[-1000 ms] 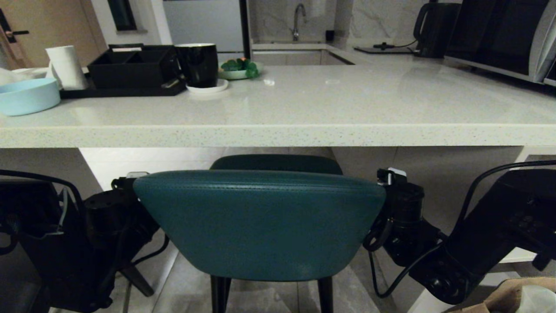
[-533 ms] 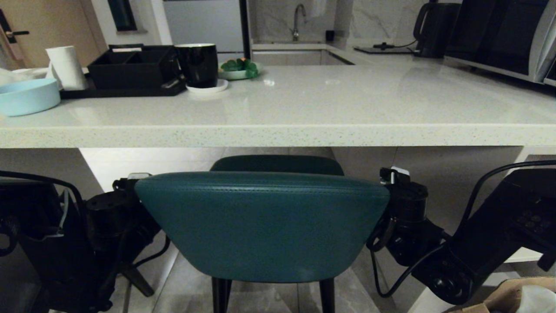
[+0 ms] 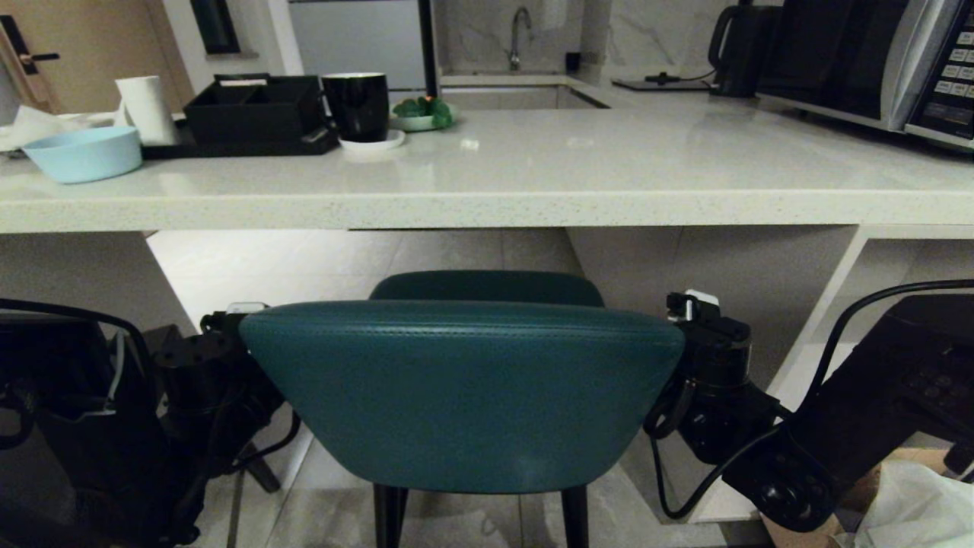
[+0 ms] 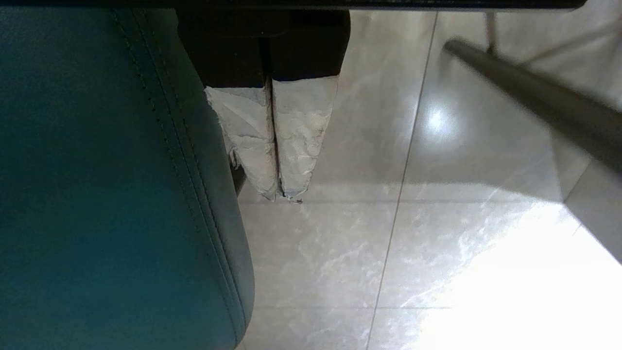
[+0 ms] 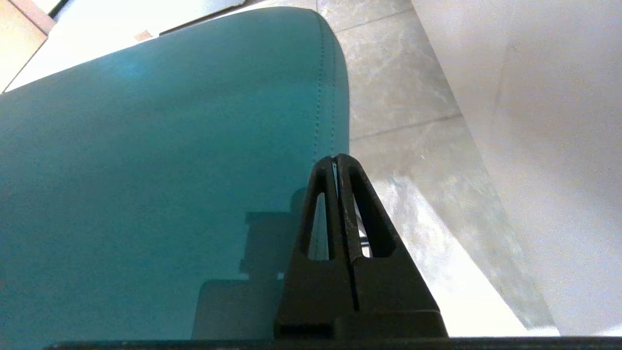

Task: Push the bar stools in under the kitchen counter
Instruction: Pull the blue chair out from under the dining table

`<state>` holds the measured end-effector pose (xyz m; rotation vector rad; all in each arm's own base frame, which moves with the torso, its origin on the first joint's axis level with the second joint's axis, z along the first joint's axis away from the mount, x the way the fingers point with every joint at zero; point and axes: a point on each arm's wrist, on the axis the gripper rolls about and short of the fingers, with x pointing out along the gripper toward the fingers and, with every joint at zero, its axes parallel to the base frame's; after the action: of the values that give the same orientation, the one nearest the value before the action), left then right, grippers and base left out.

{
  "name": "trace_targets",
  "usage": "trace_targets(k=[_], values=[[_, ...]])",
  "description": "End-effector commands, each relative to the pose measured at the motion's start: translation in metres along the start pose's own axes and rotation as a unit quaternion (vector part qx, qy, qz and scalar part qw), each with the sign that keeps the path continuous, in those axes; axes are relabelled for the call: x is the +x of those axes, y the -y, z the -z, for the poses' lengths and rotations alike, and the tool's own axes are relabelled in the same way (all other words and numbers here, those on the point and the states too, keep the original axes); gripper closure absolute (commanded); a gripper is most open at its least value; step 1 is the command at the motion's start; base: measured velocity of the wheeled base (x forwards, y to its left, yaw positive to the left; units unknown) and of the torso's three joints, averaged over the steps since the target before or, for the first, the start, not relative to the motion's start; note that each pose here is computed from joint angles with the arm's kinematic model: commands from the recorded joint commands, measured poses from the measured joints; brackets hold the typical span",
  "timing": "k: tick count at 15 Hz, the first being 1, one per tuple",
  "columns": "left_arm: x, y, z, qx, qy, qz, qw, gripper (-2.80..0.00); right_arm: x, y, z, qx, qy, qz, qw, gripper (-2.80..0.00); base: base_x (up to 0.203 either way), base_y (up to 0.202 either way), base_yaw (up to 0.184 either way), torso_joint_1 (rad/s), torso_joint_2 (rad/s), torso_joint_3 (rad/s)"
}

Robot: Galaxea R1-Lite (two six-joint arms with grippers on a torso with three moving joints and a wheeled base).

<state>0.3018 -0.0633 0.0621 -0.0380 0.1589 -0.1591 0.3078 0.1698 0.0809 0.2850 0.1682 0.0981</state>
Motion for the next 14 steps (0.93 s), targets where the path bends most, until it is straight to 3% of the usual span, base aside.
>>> trace_targets(k=[1,14], values=[[-0.0004,0.0019,-0.0008,0.0,0.004,0.004,1.0,0.0,-0.0002,-0.0002,-0.0009,0.002,0.003,0.0,1.0,0.0,-0.189,0.0,0.0,0.002,0.0,0.002],[-0.0038,0.0047,-0.0034,0.001,0.007,0.009,0.9999,0.0,-0.0064,0.0021,-0.0008,0.0,-0.001,0.002,1.0,0.0,-0.193,0.0,-0.002,0.001,0.0,0.001]])
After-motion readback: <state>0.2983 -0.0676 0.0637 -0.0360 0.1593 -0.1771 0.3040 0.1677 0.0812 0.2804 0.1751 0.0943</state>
